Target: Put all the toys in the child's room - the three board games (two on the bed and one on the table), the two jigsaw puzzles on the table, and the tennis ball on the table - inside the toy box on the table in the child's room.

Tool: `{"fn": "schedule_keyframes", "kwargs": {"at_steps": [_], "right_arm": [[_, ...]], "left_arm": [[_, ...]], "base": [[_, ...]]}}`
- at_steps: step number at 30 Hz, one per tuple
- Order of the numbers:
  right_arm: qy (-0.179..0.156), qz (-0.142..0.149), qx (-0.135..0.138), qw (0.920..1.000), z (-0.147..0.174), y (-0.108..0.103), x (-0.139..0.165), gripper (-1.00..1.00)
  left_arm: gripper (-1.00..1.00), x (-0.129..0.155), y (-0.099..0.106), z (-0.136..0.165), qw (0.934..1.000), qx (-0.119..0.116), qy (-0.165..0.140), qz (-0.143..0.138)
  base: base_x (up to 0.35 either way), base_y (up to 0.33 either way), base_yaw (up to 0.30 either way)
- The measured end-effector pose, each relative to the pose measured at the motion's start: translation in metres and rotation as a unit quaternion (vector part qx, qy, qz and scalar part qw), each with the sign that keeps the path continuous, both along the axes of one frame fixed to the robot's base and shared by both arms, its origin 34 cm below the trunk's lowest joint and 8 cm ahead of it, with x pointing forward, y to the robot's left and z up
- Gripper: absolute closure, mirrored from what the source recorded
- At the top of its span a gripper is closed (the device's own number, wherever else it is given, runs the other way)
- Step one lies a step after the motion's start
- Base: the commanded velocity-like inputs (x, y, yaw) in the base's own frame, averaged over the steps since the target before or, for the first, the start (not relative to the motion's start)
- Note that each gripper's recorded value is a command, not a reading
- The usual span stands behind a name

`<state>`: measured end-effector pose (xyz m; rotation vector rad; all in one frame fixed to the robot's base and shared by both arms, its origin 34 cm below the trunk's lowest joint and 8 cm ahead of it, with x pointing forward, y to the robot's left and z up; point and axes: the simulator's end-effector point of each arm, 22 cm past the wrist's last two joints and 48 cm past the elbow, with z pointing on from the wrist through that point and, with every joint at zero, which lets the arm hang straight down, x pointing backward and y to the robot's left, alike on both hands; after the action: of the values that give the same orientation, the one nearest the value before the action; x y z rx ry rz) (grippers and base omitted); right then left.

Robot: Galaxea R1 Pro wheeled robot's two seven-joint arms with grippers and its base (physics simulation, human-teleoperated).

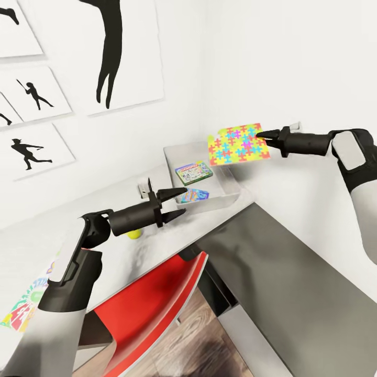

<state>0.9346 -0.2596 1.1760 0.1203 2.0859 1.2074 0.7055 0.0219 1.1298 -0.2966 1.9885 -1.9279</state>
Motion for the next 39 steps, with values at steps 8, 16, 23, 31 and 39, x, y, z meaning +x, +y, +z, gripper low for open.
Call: {"fn": "schedule_keyframes", "kwargs": {"at_steps": [8, 16, 23, 31, 39], "right_arm": [[0.058, 0.003, -0.028, 0.9979, -0.021, 0.04, 0.016, 1.0], [0.069, -0.002, -0.055, 0.9961, -0.024, 0.056, 0.022, 1.0], [0.057, -0.003, -0.063, 0.9963, -0.014, 0.056, 0.024, 1.0], [0.048, -0.008, -0.064, 0.9967, -0.004, 0.048, 0.024, 1.0], [0.035, 0.001, -0.044, 0.9984, 0.008, 0.044, 0.018, 1.0]], "left_arm": [[-1.0, 0.007, 0.029, -0.011, 0.9994, -0.002, 0.014, 0.032], [-1.0, 0.009, 0.049, -0.016, 0.9985, -0.008, 0.018, 0.051], [-1.0, 0.009, 0.052, -0.014, 0.9983, -0.011, 0.018, 0.054], [-1.0, 0.008, 0.052, -0.011, 0.9984, -0.011, 0.015, 0.053], [-1.0, 0.006, 0.05, -0.006, 0.9986, -0.01, 0.01, 0.052]], "base": [[0.0, 0.0, 0.0], [0.0, 0.0, 0.055], [0.0, 0.0, 0.194], [0.0, 0.0, 0.221], [0.0, 0.0, 0.221]]}}
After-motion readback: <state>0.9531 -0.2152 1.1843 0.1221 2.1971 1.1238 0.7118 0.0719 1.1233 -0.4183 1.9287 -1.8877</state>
